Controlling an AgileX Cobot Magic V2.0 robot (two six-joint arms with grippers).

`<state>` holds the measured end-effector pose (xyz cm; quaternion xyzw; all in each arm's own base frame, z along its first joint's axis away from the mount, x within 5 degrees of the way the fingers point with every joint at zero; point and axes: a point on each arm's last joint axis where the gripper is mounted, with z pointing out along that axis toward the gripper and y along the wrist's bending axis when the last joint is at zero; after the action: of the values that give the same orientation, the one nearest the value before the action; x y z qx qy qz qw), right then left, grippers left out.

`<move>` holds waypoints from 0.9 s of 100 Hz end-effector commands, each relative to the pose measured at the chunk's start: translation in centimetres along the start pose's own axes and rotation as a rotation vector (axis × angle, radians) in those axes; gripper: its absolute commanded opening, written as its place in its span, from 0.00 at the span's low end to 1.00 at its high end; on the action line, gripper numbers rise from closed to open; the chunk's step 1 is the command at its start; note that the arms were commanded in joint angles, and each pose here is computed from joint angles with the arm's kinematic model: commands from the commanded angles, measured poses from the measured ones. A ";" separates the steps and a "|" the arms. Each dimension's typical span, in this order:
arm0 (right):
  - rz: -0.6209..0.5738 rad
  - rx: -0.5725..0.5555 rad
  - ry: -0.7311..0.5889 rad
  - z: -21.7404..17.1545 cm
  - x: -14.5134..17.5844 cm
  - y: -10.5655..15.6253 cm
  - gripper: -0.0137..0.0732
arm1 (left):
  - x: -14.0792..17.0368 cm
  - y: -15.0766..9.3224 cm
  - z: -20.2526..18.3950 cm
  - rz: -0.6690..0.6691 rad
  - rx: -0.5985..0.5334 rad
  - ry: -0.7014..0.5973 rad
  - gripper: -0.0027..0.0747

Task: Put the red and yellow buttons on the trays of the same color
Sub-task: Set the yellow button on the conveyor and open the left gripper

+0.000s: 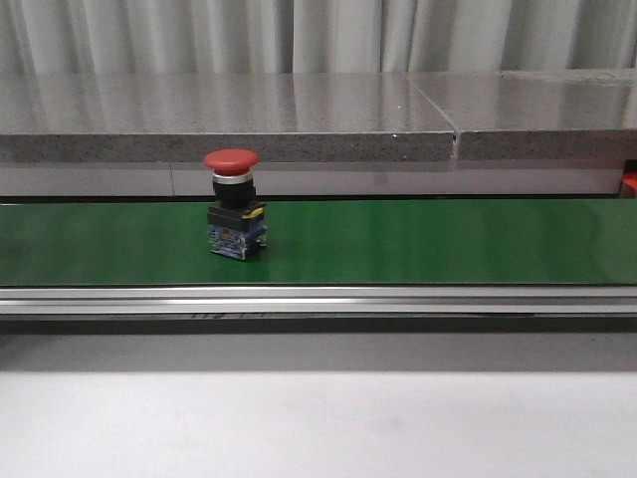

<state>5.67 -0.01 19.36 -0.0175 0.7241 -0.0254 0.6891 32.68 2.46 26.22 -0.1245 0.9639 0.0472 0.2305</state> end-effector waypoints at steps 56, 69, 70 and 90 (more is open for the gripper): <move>-0.011 0.016 -0.108 -0.3 -1.3 -0.2 0.08 | -1.0 -0.9 -1.8 0.030 0.096 -0.070 0.58; -0.011 0.016 -0.108 -0.3 -1.3 -0.2 0.08 | -0.9 -0.9 -1.8 0.032 0.096 -0.068 0.71; -0.011 0.016 -0.108 -0.3 -1.3 -0.2 0.08 | -0.9 -0.9 -1.8 0.032 0.096 -0.068 0.71; -0.011 0.016 -0.108 -0.3 -1.3 -0.2 0.08 | -1.5 -1.0 -2.3 0.046 0.100 -0.086 0.71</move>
<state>5.67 -0.01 19.36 -0.0175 0.7241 -0.0254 0.6891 32.96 1.80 26.21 -0.0955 0.9696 0.0166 0.2247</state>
